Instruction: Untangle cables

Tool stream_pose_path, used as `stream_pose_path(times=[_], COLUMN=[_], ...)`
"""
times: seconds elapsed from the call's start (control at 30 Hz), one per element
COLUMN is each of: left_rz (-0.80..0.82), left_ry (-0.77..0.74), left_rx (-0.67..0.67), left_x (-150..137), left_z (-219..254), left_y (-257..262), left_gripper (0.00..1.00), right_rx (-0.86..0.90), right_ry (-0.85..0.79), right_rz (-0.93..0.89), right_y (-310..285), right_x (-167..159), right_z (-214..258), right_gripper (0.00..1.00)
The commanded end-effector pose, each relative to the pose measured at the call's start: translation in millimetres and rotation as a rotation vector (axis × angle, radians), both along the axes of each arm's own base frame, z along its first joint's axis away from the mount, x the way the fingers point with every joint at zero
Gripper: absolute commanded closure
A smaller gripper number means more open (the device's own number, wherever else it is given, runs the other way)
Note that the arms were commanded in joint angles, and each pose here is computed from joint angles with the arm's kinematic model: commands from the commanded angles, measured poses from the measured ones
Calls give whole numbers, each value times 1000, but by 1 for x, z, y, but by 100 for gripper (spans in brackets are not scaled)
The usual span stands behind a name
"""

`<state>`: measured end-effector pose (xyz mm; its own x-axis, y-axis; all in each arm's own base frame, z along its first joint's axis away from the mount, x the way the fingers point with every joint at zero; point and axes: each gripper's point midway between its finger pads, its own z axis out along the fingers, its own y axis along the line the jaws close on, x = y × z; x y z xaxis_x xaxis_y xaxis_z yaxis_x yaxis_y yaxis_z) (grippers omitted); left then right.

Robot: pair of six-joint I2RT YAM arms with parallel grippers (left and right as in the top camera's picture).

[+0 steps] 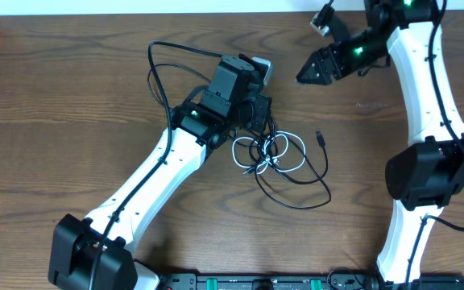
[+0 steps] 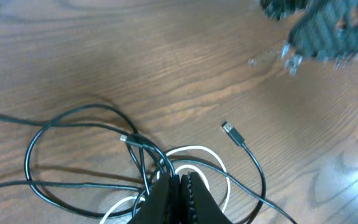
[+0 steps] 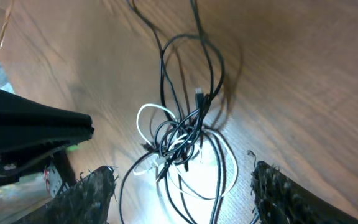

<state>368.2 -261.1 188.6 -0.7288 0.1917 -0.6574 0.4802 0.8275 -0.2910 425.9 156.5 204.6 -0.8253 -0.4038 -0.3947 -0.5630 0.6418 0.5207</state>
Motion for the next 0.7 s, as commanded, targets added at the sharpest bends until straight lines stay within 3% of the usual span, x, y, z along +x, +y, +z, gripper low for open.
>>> stream_pose_path(times=[0.0, 0.13, 0.23, 0.47, 0.5, 0.67], left_rz=[-5, -4, 53, 157, 171, 186], left_ry=[33, 135, 248, 362, 372, 409], left_rx=[16, 74, 90, 85, 80, 76], left_x=[-4, -16, -22, -16, -14, -9], left_z=[-4, -31, -60, -93, -98, -120], left_y=[4, 11, 15, 20, 20, 14], left_gripper=[93, 92, 86, 83, 77, 72], right_rx=[0, -15, -35, -189, -197, -223], right_ry=[85, 216, 316, 362, 361, 377], right_rz=[19, -10, -26, -77, -70, -63], right_y=[8, 18, 33, 39, 41, 38], right_x=[-12, -29, -49, -66, -69, -79], right_z=[-27, -69, -106, -155, -160, -176], right_gripper=[32, 34, 37, 40, 41, 55])
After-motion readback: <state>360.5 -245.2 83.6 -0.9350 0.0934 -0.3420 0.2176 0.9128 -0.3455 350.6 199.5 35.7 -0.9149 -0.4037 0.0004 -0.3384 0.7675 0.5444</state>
